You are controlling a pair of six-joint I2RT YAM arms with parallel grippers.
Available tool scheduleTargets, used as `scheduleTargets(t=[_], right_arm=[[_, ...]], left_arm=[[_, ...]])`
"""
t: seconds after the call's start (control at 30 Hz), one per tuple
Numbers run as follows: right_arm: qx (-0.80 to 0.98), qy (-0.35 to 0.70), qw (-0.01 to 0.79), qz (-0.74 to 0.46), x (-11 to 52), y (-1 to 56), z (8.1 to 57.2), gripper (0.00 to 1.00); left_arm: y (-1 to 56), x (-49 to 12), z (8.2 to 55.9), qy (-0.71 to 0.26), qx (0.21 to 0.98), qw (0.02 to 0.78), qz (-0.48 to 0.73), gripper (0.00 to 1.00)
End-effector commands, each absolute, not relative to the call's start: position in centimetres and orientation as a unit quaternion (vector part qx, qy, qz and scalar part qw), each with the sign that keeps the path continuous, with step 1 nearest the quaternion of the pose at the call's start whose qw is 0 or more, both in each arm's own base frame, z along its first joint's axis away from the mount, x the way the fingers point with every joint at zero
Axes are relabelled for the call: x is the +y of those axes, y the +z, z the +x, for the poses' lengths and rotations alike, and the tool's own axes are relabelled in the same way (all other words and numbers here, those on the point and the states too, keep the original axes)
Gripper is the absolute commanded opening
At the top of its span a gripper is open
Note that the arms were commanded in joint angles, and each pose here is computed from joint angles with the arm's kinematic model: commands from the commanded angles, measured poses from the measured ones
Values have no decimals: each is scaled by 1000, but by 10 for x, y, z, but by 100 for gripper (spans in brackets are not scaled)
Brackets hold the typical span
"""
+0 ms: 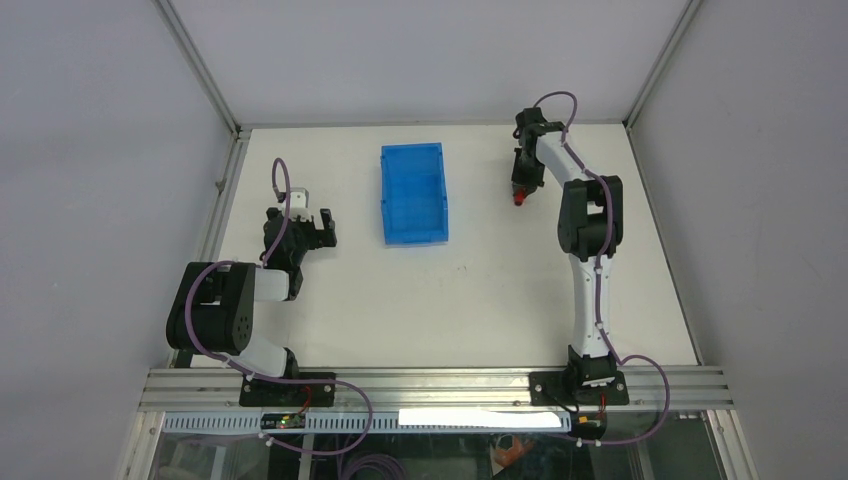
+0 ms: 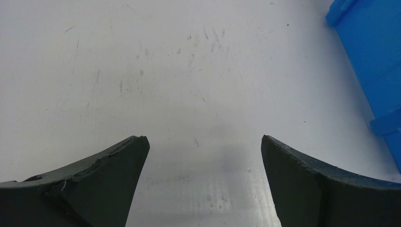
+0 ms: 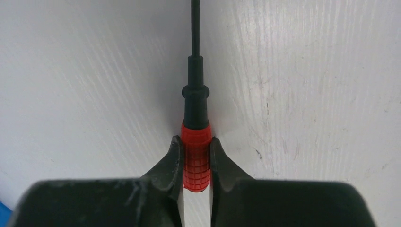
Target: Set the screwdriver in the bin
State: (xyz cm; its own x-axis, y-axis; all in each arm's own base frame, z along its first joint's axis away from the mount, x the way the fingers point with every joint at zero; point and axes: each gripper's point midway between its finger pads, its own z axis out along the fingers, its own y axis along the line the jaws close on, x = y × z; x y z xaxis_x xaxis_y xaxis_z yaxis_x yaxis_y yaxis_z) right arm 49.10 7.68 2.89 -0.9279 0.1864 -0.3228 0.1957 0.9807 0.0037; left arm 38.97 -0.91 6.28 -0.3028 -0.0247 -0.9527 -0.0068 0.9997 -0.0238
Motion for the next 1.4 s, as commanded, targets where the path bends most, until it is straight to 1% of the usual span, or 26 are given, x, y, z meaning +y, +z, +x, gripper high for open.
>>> scheduleTargets(t=[0.0,0.27,0.43,0.53,0.67,0.83,0.93,1.03,1.13,1.37], right_arm=[[973,-14,215,86,78,87,501,0],[962,-33,256,85,78,171,477,0],[957,-37,281,65,103,224,455,0],[952,-23,302,40,132,252,445,0],[941,8,338,-8,185,281,430,0],[914,80,391,-70,262,307,416,0],[898,104,415,-101,301,311,412,0],[896,100,422,-97,318,298,421,0],[899,93,417,-94,328,274,432,0],[914,93,362,-156,359,189,434,0]], left_arm=[[79,-16,394,-21,791,611,-9,99],[79,-16,394,-21,791,611,-9,99],[79,-16,394,-21,791,611,-9,99],[79,-16,394,-21,791,611,-9,99],[79,-16,394,-21,791,611,-9,99],[79,-16,394,-21,791,611,-9,99],[79,-16,394,-21,791,611,-9,99],[79,-16,394,-21,791,611,-9,99],[79,-16,394,-21,791,611,-9,99],[79,-16,394,-21,791,611,-9,99]])
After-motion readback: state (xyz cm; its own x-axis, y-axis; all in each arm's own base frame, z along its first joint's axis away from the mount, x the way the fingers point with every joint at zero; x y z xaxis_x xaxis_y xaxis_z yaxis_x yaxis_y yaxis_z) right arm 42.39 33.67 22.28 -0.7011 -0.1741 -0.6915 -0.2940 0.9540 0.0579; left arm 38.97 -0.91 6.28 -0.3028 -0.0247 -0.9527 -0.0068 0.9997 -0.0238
